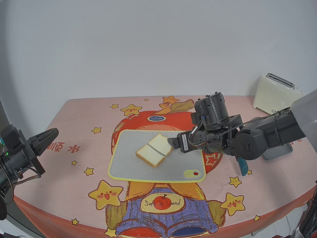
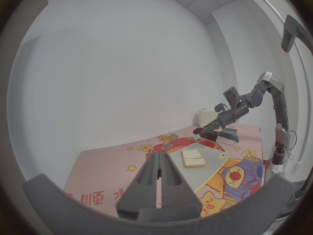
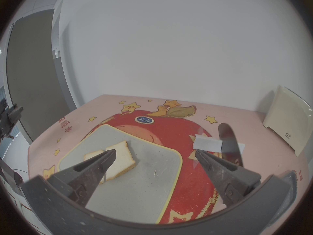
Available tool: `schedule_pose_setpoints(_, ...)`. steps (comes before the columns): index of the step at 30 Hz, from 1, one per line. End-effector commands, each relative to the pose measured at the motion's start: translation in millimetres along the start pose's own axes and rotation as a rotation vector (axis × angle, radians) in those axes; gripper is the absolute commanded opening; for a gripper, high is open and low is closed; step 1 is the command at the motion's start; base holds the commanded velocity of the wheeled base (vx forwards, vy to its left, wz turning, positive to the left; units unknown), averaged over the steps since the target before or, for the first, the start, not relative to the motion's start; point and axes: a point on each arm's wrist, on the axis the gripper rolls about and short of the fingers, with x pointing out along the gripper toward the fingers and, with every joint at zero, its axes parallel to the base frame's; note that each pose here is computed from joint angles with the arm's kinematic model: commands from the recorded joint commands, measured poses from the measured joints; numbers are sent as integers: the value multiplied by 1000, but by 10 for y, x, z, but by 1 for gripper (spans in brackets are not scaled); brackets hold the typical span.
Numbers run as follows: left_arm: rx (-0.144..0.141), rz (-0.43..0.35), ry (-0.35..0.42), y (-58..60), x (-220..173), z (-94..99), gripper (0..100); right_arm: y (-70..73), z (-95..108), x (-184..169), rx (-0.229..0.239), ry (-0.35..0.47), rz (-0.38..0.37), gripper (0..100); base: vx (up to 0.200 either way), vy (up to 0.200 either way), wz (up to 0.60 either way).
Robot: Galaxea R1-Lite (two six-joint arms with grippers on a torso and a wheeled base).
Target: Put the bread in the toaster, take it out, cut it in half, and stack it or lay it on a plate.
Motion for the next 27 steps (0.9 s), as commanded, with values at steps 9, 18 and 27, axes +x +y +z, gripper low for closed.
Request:
schedule_pose_setpoints(9, 7, -2, -11, -13, -17, 23, 0, 16, -39, 79, -3, 9, -1, 100, 0, 0, 0)
schedule_pose_setpoints(18, 6, -1, -9, -14, -19, 19, 0, 11, -60, 77, -4, 18, -4, 100, 0, 0, 0)
schedule_pose_setpoints(27, 7, 0, -10, -13, -17, 23, 0, 36, -55, 67, -6, 12, 3, 0, 0, 0, 0)
